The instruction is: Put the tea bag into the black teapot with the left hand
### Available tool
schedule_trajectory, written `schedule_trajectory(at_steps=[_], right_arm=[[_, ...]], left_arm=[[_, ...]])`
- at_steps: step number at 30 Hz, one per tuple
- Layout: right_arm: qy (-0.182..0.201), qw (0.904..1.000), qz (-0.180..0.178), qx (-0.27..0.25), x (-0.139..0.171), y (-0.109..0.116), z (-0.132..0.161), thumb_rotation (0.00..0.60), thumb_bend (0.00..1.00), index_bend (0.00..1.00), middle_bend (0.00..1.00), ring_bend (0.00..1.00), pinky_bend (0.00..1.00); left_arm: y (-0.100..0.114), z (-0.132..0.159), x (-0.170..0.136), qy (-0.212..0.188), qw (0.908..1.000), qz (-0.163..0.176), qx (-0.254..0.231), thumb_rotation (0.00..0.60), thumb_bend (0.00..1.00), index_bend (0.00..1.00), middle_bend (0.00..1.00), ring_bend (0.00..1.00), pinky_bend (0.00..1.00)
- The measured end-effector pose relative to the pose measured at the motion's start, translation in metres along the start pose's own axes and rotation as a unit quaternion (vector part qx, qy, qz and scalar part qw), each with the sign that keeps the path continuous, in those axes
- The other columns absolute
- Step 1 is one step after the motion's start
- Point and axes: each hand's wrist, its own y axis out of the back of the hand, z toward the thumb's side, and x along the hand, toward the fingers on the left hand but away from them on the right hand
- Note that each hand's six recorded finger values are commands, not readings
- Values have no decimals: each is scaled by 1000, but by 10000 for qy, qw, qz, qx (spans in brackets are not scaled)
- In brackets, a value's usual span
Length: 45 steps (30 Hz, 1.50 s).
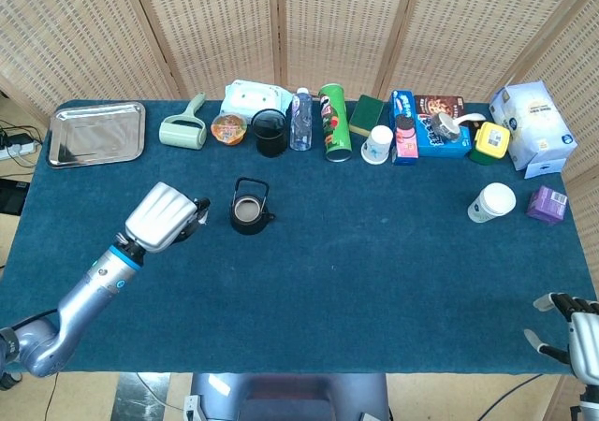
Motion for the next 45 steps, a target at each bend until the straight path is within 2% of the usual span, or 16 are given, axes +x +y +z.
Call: schedule_trajectory(at_steps=[5, 14, 27, 45], right_arm=[[12, 10000, 13, -31, 2, -1, -2, 600, 211, 443, 467, 451, 363], [-46, 10000, 6, -56, 3, -2, -7, 600, 211, 443, 467, 452, 363], [-55, 10000, 37, -57, 0, -3, -7, 600, 210, 443, 467, 451, 363], [-183, 9998, 92, -46, 0, -5, -12, 600, 211, 443, 467, 451, 365]], left_arm=[[15, -2, 6, 81, 9999, 115, -22, 600, 491, 583, 1000, 994, 913], [30, -2, 29, 186, 9996, 152, -179, 600, 491, 583, 1000, 994, 913], [36, 9, 55, 156, 9995, 79, -281, 600, 489, 584, 1000, 994, 914], [26, 10, 67, 180, 9995, -49, -267, 600, 490, 584, 1000, 995, 914]])
